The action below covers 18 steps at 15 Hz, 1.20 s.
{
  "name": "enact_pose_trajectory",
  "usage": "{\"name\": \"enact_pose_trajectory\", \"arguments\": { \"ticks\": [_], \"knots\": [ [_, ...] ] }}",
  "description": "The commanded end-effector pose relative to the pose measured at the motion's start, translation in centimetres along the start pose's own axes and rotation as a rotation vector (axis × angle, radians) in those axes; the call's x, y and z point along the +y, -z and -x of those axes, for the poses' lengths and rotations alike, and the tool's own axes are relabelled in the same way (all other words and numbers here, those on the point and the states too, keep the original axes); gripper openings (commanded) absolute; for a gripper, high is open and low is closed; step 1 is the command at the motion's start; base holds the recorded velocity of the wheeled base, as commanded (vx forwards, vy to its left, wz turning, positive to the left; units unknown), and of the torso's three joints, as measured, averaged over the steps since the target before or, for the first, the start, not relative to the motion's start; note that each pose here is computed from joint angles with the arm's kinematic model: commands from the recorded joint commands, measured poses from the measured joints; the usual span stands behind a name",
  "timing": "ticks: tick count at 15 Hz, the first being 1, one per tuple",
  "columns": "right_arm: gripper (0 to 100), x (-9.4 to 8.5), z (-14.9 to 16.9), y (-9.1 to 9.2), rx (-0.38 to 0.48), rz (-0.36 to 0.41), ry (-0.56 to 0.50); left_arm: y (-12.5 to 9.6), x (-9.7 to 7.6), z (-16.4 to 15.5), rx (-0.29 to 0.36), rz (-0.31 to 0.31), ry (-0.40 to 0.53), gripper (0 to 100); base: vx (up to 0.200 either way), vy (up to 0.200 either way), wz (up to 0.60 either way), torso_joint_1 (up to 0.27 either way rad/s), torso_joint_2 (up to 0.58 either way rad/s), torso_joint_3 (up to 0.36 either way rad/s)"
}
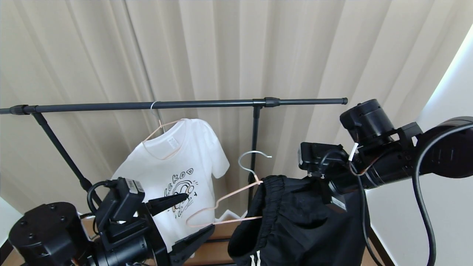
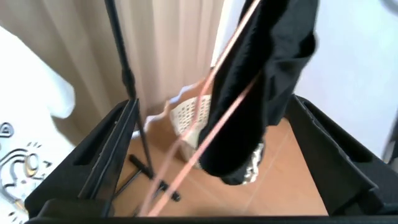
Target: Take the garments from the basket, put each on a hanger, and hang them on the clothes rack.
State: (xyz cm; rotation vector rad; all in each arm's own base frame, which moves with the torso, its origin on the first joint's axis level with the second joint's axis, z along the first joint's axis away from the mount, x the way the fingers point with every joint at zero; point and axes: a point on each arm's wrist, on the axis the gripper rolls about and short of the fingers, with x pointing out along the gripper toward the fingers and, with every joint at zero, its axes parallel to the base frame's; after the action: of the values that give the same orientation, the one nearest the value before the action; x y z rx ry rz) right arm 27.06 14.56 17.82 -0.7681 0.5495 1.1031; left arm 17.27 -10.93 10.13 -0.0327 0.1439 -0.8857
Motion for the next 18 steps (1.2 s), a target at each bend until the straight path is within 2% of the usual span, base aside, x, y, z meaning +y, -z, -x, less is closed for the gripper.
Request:
{"name": "enact_pose_trajectory", "arguments": {
  "ticks": [1,2,3,5,7,8,11,13,18],
  "knots": [
    [0,1.3,0.7,0.6,-0.01,0.025,0.087,-1.0,1.1,0.4,-0.053,-0.003,-0.039,100,0.0,0.0,0.0,0.0,0.0,0.0],
    [0,1.7,0.4,0.8,-0.039,0.042,0.127,-1.4,1.3,0.0,-0.07,-0.007,-0.039,100,0.0,0.0,0.0,0.0,0.0,0.0],
    [0,1.9,0.1,1.3,-0.057,0.051,0.179,-1.3,1.4,-0.3,-0.052,0.004,-0.04,100,0.0,0.0,0.0,0.0,0.0,0.0],
    [0,2.4,-0.8,2.3,-0.072,0.057,0.264,-0.7,1.7,-0.8,0.007,0.029,-0.048,100,0.0,0.0,0.0,0.0,0.0,0.0],
    [0,3.2,-1.9,3.6,-0.128,0.066,0.377,0.8,2.4,-2.4,0.106,0.07,-0.065,100,0.0,0.0,0.0,0.0,0.0,0.0],
    [0,3.0,-2.2,3.6,-0.155,0.067,0.408,1.7,2.6,-3.1,0.143,0.082,-0.084,100,0.0,0.0,0.0,0.0,0.0,0.0],
    [0,2.7,-2.4,3.2,-0.156,0.031,0.472,3.2,2.3,-4.6,0.2,0.082,-0.136,100,0.0,0.0,0.0,0.0,0.0,0.0],
    [0,3.1,-2.2,2.3,-0.215,0.001,0.489,3.7,2.2,-4.9,0.22,0.085,-0.136,100,0.0,0.0,0.0,0.0,0.0,0.0],
    [0,3.2,-2.0,1.1,-0.26,-0.072,0.573,4.6,1.7,-5.6,0.253,0.074,-0.173,100,0.0,0.0,0.0,0.0,0.0,0.0]
  ]
}}
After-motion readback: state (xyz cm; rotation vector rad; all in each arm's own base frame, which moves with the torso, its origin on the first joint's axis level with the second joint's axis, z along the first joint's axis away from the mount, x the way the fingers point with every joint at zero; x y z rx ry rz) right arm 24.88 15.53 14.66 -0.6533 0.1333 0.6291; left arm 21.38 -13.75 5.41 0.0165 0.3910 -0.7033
